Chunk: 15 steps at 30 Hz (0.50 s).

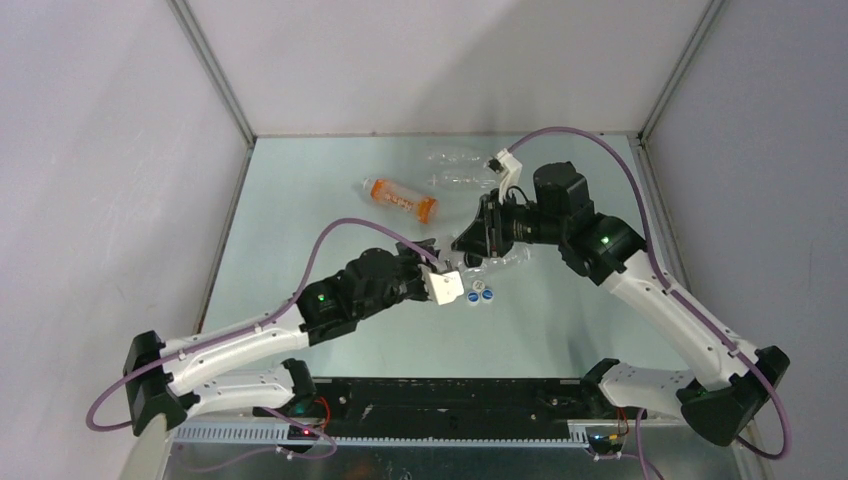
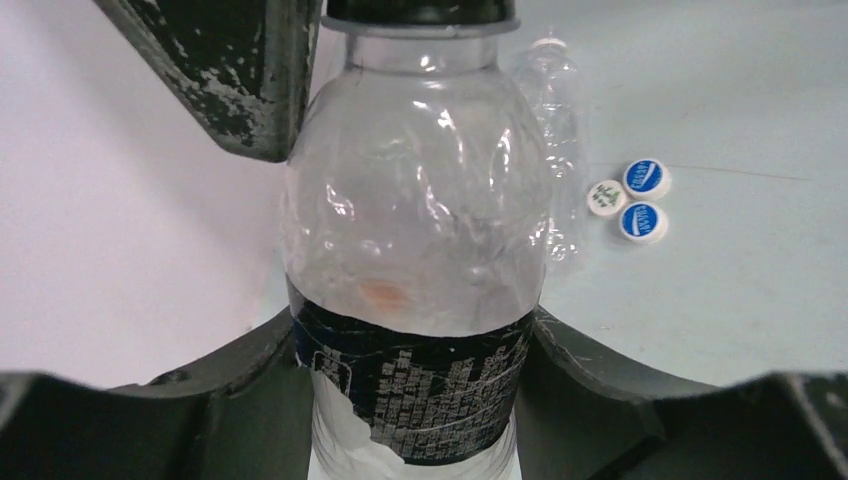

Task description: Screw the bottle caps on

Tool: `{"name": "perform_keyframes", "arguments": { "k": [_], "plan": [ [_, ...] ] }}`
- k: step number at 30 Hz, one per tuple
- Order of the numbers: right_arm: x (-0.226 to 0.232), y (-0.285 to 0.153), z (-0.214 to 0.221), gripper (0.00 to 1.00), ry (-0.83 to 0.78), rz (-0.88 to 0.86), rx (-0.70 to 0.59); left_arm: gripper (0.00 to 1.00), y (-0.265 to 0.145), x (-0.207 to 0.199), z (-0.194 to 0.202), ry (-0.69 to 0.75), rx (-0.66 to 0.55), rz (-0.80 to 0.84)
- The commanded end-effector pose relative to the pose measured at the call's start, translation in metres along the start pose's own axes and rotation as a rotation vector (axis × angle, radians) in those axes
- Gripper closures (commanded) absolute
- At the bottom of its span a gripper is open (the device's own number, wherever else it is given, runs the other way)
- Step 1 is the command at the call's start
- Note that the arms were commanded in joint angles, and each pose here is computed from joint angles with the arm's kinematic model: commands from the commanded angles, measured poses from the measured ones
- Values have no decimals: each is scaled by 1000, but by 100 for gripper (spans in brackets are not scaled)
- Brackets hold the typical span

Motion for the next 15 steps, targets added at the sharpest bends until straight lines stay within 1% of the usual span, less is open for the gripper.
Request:
{"name": "perform_keyframes", "arguments": {
  "k": [1, 2, 3, 4, 7, 8, 9, 10, 11, 12, 13, 14, 15],
  "plan": [
    [14, -10, -12, 96, 35, -40, -106, 100, -3, 31, -12, -3, -13, -212],
    [15, -14, -13, 89, 2, -45, -120, 100, -3, 29, -8, -26, -2, -189],
    [17, -22, -15, 86, -68, -55, -145, 100, -3, 29, -5, -38, -18, -163],
    [16, -26, -16, 80, -140, -62, -154, 100, -3, 25, -2, -61, -13, -123],
    [20, -44, -17, 73, -308, -69, -196, 100, -5, 22, 6, -103, -32, -27],
    [19, -48, -17, 70, -393, -67, -200, 100, -6, 17, 10, -116, -20, 31],
    [19, -54, -15, 69, -433, -64, -201, 100, -6, 18, 10, -127, -47, 69],
    [18, -56, -14, 65, -522, -69, -193, 100, -8, 14, 13, -137, -31, 119],
    [17, -60, -11, 64, -558, -67, -177, 100, -8, 15, 12, -148, -56, 151],
    [16, -62, -10, 61, -648, -84, -160, 100, -10, 11, 12, -159, -76, 206],
    [15, -65, -5, 61, -676, -89, -133, 100, -12, 13, 13, -170, -76, 227],
    [14, -65, -4, 59, -747, -111, -113, 100, -12, 12, 11, -181, -106, 262],
    [12, -67, 0, 59, -768, -116, -87, 100, -14, 13, 9, -187, -113, 282]
  ]
}}
Point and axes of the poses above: each gripper's point midway between its finger pads, its own y axis out along the fingers, its own x axis along the line the jaws close on, z = x × y, the point moved 10 cm from there along -y, back along the fingers, and after that the axes turned 13 degrees about y, right-handed, at the moved point
